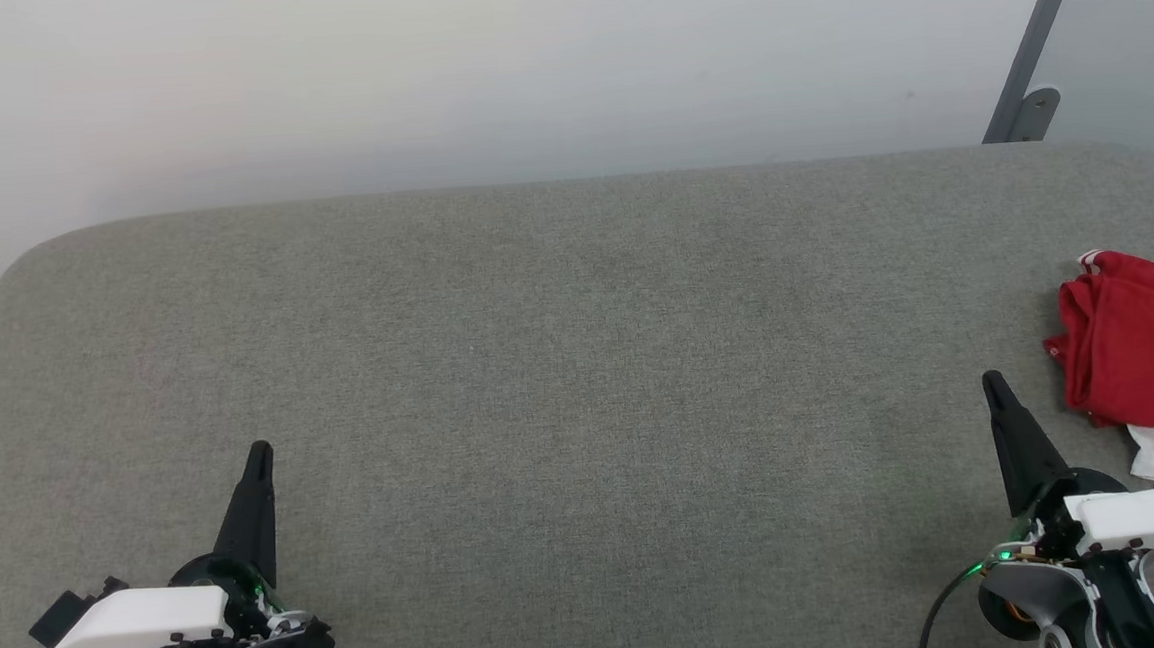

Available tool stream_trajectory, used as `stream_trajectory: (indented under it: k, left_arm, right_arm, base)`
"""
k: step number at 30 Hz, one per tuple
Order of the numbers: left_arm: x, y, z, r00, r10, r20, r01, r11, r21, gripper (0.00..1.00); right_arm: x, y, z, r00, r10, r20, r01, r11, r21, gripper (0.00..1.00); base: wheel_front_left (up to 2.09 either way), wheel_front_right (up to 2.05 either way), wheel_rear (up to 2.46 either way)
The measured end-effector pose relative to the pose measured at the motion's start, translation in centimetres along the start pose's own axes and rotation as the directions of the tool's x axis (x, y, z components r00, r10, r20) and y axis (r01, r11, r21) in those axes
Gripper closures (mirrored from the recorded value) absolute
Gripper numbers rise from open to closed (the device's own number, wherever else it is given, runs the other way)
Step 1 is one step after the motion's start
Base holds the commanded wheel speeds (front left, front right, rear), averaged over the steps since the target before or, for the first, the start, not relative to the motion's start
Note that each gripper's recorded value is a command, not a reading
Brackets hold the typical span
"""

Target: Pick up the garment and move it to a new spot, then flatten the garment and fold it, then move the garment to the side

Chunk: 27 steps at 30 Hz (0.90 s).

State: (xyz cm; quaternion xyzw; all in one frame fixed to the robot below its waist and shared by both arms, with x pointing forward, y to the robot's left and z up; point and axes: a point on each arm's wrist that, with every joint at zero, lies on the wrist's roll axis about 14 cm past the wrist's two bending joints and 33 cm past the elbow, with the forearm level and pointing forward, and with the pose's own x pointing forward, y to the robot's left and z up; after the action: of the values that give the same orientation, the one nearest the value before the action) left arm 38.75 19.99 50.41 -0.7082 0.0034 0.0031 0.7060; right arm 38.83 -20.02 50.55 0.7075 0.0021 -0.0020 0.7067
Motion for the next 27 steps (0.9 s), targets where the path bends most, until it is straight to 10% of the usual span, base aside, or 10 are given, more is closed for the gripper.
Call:
stream_trajectory:
  k: [27]
  left_arm:
    - [0.0,0.0,0.01,1.0,0.0,0.0,0.0,1.0,-0.001,1.0]
  right_arm:
    - [0.0,0.0,-0.01,1.0,0.0,0.0,0.0,1.0,0.0,1.0]
  base:
    - [0.0,0.0,0.0]
